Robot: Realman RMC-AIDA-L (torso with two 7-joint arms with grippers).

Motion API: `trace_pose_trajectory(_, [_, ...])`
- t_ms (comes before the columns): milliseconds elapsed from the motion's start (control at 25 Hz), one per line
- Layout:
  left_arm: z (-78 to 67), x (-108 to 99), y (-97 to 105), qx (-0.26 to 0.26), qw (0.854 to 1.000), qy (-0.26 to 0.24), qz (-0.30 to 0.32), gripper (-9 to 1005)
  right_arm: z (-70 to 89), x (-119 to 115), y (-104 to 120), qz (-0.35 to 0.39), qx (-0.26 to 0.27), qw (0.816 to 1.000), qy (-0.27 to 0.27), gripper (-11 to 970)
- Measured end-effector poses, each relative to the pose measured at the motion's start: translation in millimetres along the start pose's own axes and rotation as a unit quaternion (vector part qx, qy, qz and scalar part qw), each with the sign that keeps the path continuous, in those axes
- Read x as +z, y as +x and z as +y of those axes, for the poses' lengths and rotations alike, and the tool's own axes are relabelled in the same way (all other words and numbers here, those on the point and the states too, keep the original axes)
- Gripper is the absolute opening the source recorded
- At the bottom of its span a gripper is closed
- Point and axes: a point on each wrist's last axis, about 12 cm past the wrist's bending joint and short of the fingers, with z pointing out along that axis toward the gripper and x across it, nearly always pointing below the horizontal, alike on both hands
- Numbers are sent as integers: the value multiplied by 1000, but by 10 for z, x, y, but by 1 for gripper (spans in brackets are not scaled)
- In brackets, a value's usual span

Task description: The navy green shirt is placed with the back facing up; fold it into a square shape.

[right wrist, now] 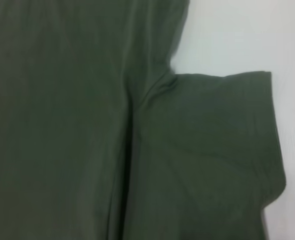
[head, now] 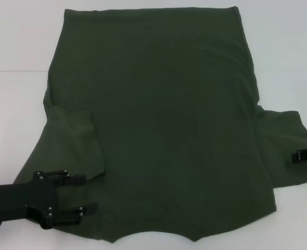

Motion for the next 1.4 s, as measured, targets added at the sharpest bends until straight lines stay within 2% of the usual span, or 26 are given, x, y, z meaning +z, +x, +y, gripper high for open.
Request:
trace_pose_trajectory(1040, [1,4,-3,0,1000,1,0,753,16,78,1,4,-10,1000,5,886])
trace_pose_trajectory(1400, [2,3,-5,1,1000,0,0,752,97,111,-39,5,-20,1000,-2,885])
